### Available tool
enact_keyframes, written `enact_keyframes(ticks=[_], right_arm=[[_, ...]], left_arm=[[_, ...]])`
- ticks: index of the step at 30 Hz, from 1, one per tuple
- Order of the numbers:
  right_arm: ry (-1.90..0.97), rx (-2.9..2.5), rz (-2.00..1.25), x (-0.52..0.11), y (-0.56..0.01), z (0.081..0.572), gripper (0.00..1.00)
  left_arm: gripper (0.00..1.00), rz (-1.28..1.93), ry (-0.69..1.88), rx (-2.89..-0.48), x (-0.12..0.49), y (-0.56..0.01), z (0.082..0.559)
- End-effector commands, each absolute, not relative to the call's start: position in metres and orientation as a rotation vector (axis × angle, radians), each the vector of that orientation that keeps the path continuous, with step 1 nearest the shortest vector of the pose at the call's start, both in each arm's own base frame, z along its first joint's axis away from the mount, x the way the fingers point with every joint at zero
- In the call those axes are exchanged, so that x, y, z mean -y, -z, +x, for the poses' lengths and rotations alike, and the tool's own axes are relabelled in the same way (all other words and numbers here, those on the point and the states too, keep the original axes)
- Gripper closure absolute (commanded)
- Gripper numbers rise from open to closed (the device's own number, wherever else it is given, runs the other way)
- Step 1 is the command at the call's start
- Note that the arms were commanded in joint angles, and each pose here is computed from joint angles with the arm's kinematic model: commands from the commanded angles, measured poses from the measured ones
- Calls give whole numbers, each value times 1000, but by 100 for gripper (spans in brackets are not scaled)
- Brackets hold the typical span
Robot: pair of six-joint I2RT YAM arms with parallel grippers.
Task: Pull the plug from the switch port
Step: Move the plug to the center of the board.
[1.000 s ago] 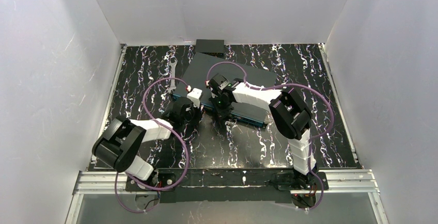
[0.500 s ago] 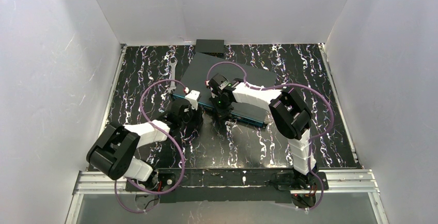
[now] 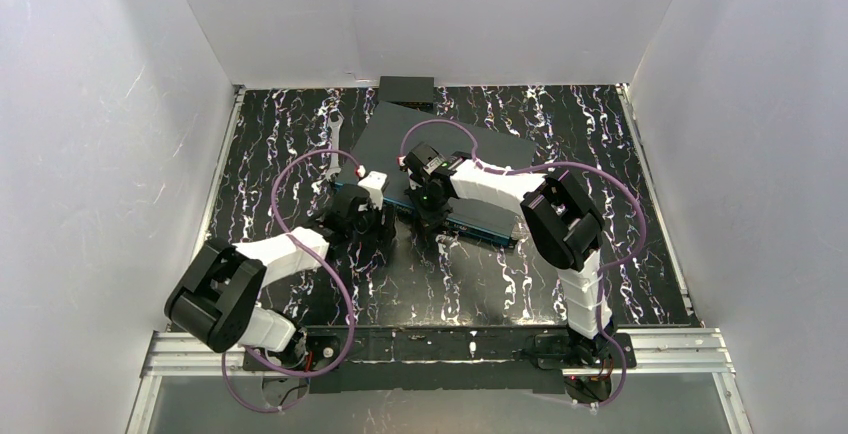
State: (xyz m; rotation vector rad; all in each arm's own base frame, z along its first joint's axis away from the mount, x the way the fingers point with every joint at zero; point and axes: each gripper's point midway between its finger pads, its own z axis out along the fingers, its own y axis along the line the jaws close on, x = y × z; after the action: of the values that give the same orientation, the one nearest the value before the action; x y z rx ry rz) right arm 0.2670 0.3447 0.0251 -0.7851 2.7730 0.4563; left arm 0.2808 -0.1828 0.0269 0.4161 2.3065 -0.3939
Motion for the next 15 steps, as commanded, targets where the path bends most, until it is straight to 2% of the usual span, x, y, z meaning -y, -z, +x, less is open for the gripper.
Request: enact_keyframes(ticks=[1, 15], right_arm=[[-379, -2614, -676, -346, -20, 329, 99], [-395, -2626, -690, -346, -17, 325, 99]], left_arm=[[40, 387, 366, -2308, 181, -47, 288], [60, 371, 351, -2369, 184, -38, 296]])
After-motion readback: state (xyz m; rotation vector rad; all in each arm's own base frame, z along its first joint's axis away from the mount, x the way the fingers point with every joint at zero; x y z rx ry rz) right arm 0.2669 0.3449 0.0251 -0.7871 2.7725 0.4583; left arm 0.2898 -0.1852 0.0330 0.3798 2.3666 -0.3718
